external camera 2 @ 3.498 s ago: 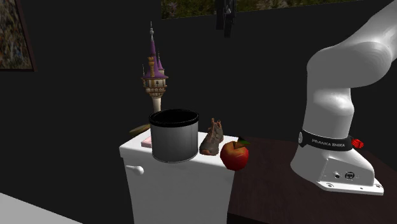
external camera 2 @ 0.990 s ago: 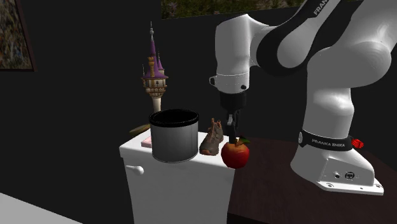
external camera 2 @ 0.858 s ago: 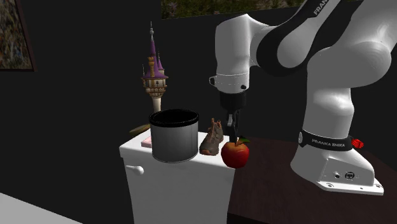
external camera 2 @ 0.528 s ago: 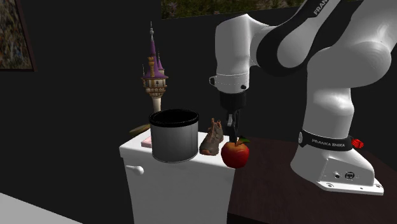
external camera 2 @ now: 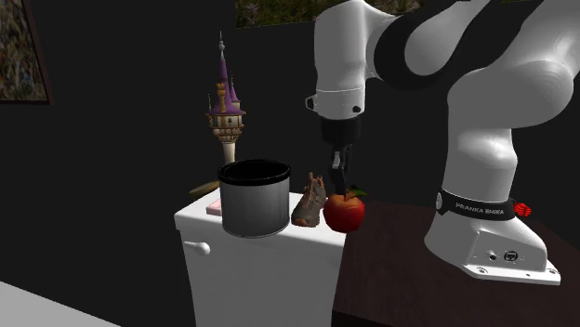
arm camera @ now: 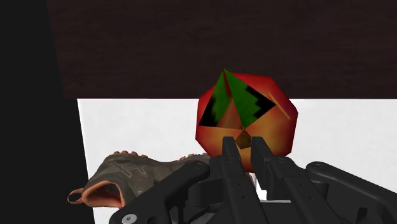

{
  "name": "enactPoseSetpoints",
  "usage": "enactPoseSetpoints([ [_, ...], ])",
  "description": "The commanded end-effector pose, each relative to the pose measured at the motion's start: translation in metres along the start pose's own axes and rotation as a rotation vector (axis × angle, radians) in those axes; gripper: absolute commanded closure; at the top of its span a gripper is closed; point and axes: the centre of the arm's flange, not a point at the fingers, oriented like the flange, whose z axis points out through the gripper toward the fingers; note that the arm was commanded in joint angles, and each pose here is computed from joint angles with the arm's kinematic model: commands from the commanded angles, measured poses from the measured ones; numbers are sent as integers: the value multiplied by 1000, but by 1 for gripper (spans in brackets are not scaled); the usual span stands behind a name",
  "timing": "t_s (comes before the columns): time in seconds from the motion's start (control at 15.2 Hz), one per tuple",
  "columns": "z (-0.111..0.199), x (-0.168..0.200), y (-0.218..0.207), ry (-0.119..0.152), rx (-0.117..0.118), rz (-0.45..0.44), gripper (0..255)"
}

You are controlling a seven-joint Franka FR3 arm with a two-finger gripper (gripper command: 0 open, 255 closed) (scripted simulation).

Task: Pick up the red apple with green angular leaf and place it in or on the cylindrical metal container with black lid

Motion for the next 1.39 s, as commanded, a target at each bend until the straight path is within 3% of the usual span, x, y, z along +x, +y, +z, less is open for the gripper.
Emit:
enactPoseSetpoints([
  [0.0, -11, -2, 2, 0, 0, 0, 255],
  [1.32, -114, -5, 24, 0, 0, 0, 255],
])
